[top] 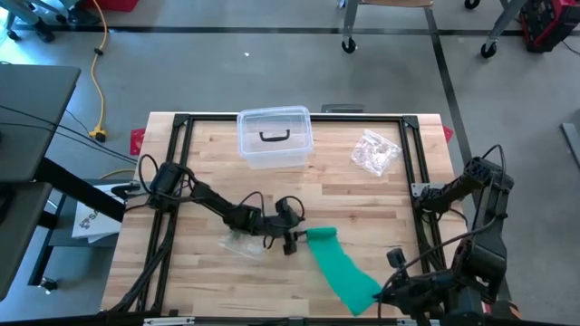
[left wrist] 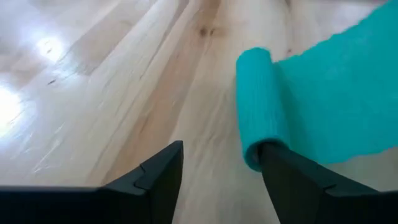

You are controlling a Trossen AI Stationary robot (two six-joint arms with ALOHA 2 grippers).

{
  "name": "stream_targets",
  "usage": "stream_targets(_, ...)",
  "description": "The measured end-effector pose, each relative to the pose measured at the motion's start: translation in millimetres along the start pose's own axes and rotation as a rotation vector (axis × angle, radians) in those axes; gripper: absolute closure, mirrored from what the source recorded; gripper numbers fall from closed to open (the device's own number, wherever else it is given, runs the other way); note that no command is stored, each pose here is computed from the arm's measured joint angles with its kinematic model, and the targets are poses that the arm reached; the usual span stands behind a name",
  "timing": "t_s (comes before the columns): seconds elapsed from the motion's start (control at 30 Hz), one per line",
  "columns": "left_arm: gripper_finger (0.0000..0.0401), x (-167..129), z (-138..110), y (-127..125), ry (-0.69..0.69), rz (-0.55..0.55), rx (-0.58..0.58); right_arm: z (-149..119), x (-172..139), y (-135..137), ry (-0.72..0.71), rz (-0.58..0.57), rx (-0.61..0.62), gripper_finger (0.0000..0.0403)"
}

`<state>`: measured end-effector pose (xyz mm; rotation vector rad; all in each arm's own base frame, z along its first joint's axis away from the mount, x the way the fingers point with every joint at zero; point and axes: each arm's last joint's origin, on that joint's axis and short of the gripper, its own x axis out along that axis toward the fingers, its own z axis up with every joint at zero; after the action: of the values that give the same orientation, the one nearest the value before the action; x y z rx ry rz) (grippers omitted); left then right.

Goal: Roll bandage
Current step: Roll the dark green bandage

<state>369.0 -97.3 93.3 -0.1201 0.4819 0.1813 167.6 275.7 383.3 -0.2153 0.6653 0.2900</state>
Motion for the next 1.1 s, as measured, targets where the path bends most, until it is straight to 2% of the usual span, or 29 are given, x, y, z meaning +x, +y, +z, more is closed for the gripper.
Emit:
stream_targets(0.2,0.0204,23.5,-7.8,-8.0,-0.019,-0.018,0.038,0.5,-0.1,0.5,-0.006,0.004,-0.015,0.0403)
stream_targets(0.37,0.0220,51.9,-0.7,-23.8,-0.052,-0.075,0.086,-0.1,-1.5,2.7,-0.009,0.011,-0.016,0.0403)
stream_targets(0.47,0.0244,67.4,4.3,-30.9,-0.072,-0.099,0.098,0.3,-2.5,4.5,-0.019,0.020,-0.012,0.0403)
stream_targets(0.57,0.0286,77.3,8.9,-33.2,-0.087,-0.099,0.089,0.3,-3.7,6.6,-0.027,0.028,-0.010,0.0403)
stream_targets(0.77,0.0389,80.4,17.2,-28.8,-0.101,-0.070,0.078,0.3,-7.3,11.4,-0.059,0.023,0.001,0.0403)
stream_targets(0.97,0.0398,76.7,19.9,-32.8,-0.113,-0.037,0.079,-2.6,-12.1,17.6,-0.067,0.034,0.030,0.0403)
stream_targets(1.1,0.0400,70.5,22.4,-34.7,-0.056,-0.033,0.101,-3.9,-14.3,21.0,-0.070,0.048,0.071,0.0403)
